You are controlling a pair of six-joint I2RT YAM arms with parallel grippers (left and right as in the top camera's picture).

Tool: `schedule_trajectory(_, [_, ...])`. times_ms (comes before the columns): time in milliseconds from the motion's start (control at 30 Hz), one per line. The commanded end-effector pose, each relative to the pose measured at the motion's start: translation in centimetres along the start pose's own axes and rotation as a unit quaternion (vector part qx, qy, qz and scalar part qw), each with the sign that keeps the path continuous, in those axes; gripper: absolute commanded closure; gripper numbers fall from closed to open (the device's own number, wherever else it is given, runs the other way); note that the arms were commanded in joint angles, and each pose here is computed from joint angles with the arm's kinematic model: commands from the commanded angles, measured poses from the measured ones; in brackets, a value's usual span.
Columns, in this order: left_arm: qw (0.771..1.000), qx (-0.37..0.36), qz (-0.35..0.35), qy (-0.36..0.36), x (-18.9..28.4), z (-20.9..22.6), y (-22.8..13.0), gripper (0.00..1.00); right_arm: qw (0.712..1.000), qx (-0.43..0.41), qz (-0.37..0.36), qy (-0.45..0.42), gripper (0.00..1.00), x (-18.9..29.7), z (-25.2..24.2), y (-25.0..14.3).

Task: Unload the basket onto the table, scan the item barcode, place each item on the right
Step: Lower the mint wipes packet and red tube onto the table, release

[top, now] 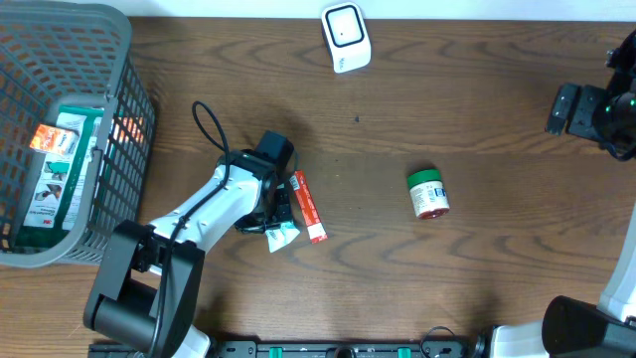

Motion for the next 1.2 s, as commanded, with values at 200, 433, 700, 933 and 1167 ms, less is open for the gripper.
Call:
schedule_trajectory(200, [0.989,-0.007,-0.136,-0.050,8.4,-1.3,2.9,0.89,1.000,-0.009,-0.004,0.000,0.01,0.1,-0.1,0.2])
schedule_trajectory(433, [0.992,-0.008,-0.114,-0.045,7.0,-1.1,2.3,0.89,1.000,-0.009,-0.004,0.000,0.01,0.1,-0.1,0.2])
schedule_trajectory(700, [0.995,-0.012,-0.013,-0.096,1.3,-2.7,1.0,0.90,1.000,-0.009,-0.004,0.000,0.01,0.1,-0.1,0.2])
schedule_trajectory(933, [0.996,-0.008,0.061,-0.056,-4.0,-2.1,0.4,0.93,1.000,-0.009,-0.004,0.000,0.01,0.1,-0.1,0.2])
schedule_trajectory(1167, [0.996,-0.039,0.009,-0.084,-0.9,-2.8,1.6,0.93,1.000,-0.009,-0.004,0.000,0.01,0.1,-0.1,0.2])
Point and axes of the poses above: each gripper's point midway between its finger pads, its own x axis back along the fingers, its own z axis along the line the jaws close on, y = z × x, the point moved 5 cm from there along x, back along the fingers, and after that the axes turned 2 degrees about -x, right-handed, at the moved point
